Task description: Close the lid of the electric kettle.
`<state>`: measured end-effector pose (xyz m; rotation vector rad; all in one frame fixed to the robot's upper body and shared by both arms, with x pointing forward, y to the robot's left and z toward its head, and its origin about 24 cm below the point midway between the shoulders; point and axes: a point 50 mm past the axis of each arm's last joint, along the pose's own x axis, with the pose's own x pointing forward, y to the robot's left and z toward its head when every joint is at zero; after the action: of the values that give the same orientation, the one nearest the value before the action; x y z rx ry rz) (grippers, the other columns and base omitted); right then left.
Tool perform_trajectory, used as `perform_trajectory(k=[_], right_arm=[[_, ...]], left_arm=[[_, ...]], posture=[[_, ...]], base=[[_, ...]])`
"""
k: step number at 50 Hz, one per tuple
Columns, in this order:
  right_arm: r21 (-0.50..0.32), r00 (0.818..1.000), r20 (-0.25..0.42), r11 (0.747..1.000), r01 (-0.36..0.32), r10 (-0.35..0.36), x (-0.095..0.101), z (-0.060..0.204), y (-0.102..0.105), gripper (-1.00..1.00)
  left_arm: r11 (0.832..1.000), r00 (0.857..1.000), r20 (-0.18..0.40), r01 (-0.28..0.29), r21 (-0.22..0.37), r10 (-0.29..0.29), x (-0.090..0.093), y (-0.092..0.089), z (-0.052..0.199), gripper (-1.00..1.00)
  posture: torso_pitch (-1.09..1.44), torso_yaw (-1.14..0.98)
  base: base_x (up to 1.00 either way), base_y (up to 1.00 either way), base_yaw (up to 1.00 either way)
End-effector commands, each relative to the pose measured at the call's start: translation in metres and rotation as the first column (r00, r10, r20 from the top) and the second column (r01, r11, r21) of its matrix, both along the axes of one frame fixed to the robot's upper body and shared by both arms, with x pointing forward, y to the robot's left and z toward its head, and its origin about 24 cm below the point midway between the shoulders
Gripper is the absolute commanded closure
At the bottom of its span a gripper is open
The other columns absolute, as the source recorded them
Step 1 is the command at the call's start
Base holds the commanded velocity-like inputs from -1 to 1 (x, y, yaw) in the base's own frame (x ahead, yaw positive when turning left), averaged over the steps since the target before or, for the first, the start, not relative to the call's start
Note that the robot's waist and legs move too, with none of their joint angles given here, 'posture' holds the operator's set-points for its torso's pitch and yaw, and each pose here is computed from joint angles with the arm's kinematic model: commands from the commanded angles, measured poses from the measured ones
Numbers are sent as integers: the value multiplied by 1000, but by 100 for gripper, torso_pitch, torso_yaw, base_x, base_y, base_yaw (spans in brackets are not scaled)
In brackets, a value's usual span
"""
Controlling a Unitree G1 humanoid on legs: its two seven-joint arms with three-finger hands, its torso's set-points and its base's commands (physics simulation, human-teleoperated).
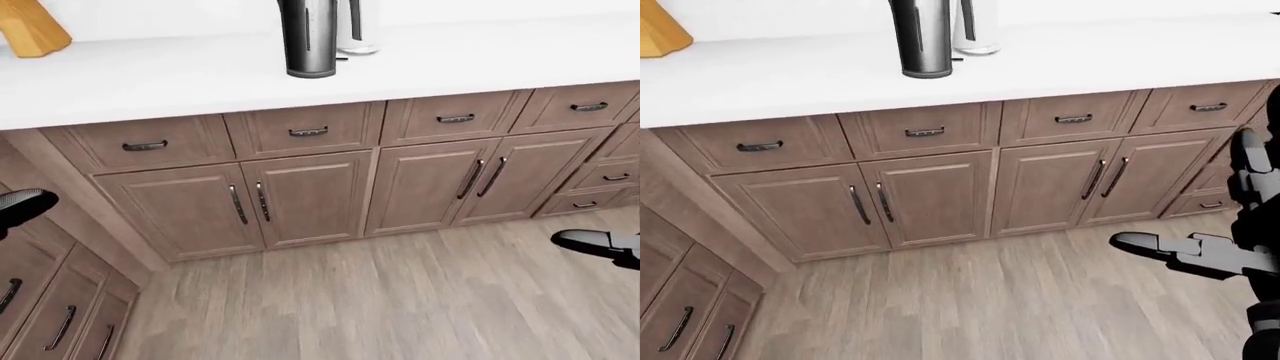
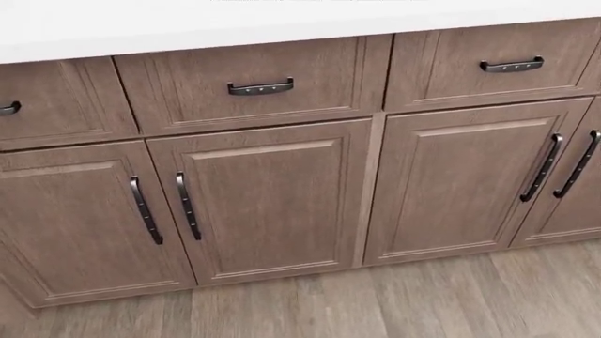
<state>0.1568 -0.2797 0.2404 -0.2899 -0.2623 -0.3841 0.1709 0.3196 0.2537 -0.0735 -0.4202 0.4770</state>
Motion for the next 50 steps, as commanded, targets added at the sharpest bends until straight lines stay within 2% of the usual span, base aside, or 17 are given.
perform_trajectory(k=[1,11,50], right_arm=[[-48,999,48,999,-4,6,-3,9,3,-96],[-49,999,47,999,-6,9,-2,8,4,-96],[-45,999,47,999,-5,7,-3,8,4,-96]], left_arm=[[999,999,49,-5,37,3,-4,-2,10,-100],[999,999,50,-2,38,0,-5,-3,11,-100],[999,999,41,5,41,-7,-1,-4,7,-100]], posture=[[0,0],[0,0],[0,0]], base=[[14,0,0],[18,0,0],[48,0,0]])
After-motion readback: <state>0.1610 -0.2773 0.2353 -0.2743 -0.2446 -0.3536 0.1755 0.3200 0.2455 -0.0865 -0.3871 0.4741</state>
